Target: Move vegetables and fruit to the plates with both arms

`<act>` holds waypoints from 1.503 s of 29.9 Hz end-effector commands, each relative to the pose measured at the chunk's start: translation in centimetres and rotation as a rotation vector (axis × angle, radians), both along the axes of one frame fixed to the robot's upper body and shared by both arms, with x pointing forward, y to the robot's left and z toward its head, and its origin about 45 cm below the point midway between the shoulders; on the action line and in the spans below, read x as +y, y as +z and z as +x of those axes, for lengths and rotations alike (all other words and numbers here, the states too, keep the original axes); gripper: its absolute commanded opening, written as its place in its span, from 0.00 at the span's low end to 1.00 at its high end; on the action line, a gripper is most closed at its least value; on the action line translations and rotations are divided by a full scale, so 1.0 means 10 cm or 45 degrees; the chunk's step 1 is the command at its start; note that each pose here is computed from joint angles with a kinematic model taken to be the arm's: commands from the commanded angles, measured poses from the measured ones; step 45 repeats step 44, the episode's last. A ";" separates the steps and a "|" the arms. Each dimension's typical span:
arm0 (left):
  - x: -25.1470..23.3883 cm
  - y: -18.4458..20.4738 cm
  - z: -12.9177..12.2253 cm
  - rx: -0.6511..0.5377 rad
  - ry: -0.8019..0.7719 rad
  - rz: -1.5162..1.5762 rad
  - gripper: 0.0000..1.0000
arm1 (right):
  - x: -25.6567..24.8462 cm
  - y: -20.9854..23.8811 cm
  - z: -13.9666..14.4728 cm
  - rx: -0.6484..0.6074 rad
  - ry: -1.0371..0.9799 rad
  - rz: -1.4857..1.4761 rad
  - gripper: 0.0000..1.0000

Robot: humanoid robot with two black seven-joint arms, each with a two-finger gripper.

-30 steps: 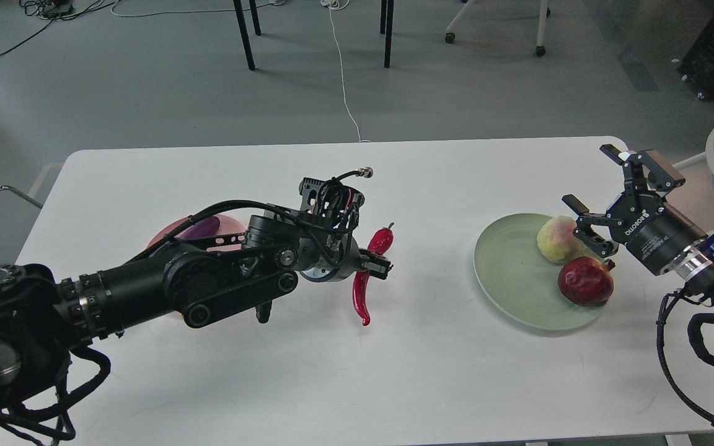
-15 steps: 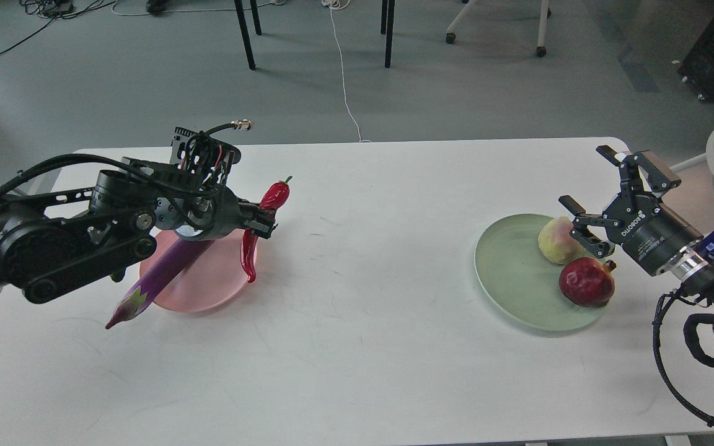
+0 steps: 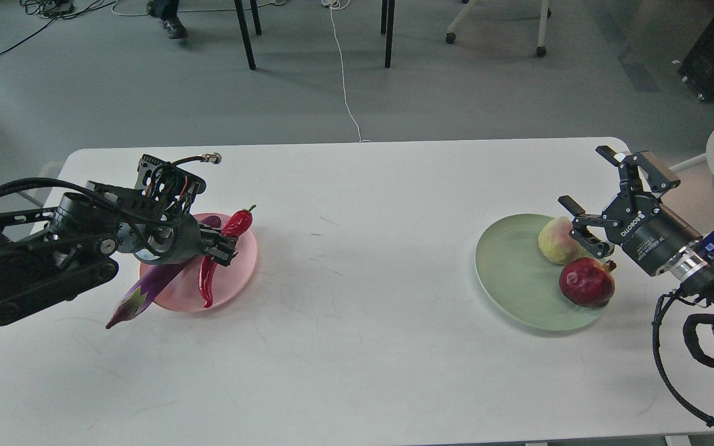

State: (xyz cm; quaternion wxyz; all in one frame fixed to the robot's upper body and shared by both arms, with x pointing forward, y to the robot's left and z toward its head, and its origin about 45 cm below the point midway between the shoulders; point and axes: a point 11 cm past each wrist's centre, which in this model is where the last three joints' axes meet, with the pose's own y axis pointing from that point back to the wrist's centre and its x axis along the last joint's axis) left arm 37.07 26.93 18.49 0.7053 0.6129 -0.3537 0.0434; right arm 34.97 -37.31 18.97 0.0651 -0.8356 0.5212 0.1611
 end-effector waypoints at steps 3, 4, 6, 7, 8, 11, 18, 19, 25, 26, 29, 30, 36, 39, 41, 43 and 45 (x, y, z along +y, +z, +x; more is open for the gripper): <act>-0.05 0.11 0.02 -0.025 -0.022 -0.026 1.00 | 0.00 0.00 0.00 -0.001 -0.001 0.001 0.98; -0.10 0.14 0.03 -0.030 -0.033 -0.046 1.00 | 0.00 0.00 0.00 -0.001 -0.002 0.000 0.98; -0.19 0.27 0.08 -0.060 -0.044 -0.099 1.00 | 0.00 0.01 0.01 -0.003 -0.002 -0.001 0.98; -0.27 0.36 0.12 -0.086 -0.052 -0.144 1.00 | 0.00 0.02 0.01 -0.005 -0.002 -0.002 0.98; -0.37 0.49 0.16 -0.115 -0.056 -0.219 1.00 | 0.00 0.04 0.03 -0.012 -0.002 -0.002 0.98; -0.60 0.66 0.15 -0.077 -0.011 -0.508 1.00 | -0.01 0.12 0.09 -0.043 -0.014 -0.005 0.98; -0.87 0.71 0.16 0.057 0.511 -1.458 1.00 | 0.09 0.37 0.39 -0.142 -0.114 -0.050 0.98; -0.84 0.65 0.17 0.044 0.613 -1.537 1.00 | 0.15 0.37 0.43 -0.147 -0.151 -0.062 0.98; -0.65 0.54 0.31 -0.101 0.962 -1.866 1.00 | 0.47 0.41 0.59 -0.175 -0.266 -0.030 0.98; -0.59 0.52 0.29 -0.123 0.986 -1.967 1.00 | 0.54 0.40 0.60 -0.175 -0.264 -0.005 0.98; -0.33 0.42 0.19 -0.161 1.097 -2.185 1.00 | 0.73 0.34 0.60 -0.163 -0.239 0.049 0.98; -0.30 0.37 0.14 -0.134 1.127 -2.223 1.00 | 0.78 0.32 0.59 -0.156 -0.227 0.063 0.98; -0.18 0.03 -0.12 -0.024 1.256 -2.319 1.00 | 0.98 0.21 0.55 -0.126 -0.178 0.101 0.98; -0.14 0.03 -0.13 -0.009 1.253 -2.342 1.00 | 1.06 0.12 0.49 -0.099 -0.133 0.117 0.98; -0.12 0.05 -0.13 -0.012 1.252 -2.351 1.00 | 1.08 0.07 0.45 -0.082 -0.123 0.119 0.98; -0.11 0.05 -0.12 -0.013 1.253 -2.353 1.00 | 1.11 0.06 0.45 -0.080 -0.115 0.127 0.99; -0.11 0.05 -0.12 -0.011 1.255 -2.356 1.00 | 1.11 0.06 0.45 -0.081 -0.117 0.128 0.99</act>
